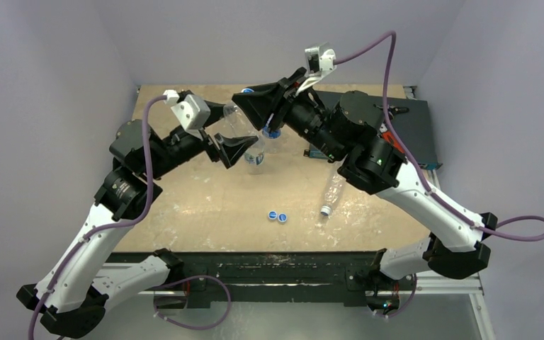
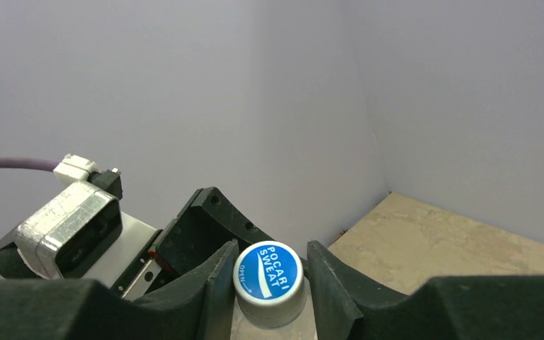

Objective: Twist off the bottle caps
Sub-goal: Unscrew the bottle cap from the plastic bottle.

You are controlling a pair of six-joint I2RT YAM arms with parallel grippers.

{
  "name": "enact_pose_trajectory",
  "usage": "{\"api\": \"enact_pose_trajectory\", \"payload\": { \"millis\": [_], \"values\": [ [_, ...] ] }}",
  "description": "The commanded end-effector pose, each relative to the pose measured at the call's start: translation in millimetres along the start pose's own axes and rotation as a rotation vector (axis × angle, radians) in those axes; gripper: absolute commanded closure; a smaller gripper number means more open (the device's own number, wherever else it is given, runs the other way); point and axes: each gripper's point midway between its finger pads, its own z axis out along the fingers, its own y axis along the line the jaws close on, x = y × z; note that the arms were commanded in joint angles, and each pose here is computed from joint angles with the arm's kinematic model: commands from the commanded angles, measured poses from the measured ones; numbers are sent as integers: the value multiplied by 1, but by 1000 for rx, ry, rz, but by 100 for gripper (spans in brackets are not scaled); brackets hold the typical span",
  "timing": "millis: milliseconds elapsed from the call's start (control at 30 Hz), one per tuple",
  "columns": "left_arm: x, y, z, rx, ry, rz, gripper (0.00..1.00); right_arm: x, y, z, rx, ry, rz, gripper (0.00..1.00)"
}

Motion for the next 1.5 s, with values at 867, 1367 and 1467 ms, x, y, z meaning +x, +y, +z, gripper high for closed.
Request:
{"api": "enact_pose_trajectory", "payload": {
  "millis": [867, 1367, 1467],
  "values": [
    [-21, -47, -10, 245, -54, -32, 100, -8, 32, -9, -153, -40, -50, 100],
    [-62, -138, -60, 841, -84, -228, 100, -13, 120, -109, -917, 33, -123, 100],
    [-64, -139, -62, 850, -87, -228, 100, -11, 126, -119, -999, 40, -128, 100]
  ]
}}
